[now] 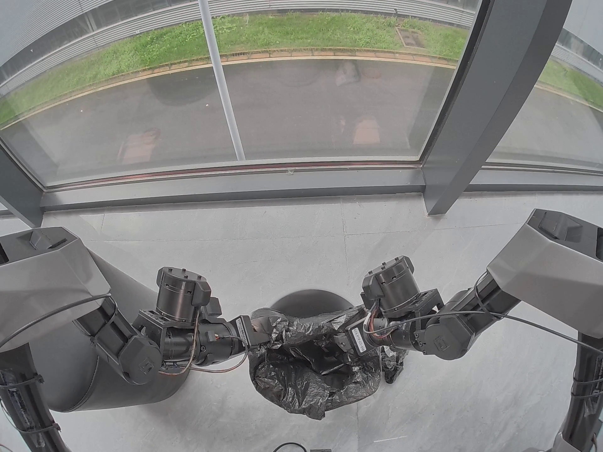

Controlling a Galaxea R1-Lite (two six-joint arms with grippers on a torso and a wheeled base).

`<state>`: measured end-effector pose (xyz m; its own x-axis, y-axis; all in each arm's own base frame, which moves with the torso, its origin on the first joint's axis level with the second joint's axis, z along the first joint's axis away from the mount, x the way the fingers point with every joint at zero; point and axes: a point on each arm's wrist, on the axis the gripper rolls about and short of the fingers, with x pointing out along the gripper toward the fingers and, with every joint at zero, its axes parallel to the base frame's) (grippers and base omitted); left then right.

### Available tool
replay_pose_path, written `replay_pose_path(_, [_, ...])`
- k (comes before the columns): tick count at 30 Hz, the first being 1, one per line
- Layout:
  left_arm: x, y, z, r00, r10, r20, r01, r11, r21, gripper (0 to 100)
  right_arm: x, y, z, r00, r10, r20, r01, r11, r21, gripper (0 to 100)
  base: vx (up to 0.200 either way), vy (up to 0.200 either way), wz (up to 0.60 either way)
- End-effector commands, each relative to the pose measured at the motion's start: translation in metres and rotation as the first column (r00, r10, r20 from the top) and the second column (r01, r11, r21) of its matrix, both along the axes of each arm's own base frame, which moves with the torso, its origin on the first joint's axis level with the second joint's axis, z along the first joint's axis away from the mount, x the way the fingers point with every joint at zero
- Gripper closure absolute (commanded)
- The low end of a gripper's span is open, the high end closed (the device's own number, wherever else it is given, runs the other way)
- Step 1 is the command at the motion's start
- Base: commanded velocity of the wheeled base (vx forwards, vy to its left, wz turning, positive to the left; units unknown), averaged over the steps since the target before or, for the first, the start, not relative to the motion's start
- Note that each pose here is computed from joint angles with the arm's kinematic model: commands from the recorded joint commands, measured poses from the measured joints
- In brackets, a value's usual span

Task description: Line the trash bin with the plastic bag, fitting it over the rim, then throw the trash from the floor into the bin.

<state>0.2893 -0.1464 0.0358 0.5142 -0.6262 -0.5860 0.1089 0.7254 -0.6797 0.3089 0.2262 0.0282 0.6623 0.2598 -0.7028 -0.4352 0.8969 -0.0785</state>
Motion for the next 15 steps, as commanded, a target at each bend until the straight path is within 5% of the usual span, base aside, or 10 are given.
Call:
replay_pose_path(1, [0.000,0.000,0.002,1.000,0.000,0.004,0.000,1.000,-0.003,100,0.001,-0.001,-0.005,1.000,-0.015,-0.003,0.015,1.000,-0.019,0,0.000,0.000,0.00])
replay_pose_path(15, [0.000,0.000,-0.001,1.000,-0.002,-0.006,0.002,1.000,-0.003,100,-0.014,-0.027,0.014,0.994,-0.107,-0.034,0.101,0.986,-0.131,0,0.000,0.000,0.00])
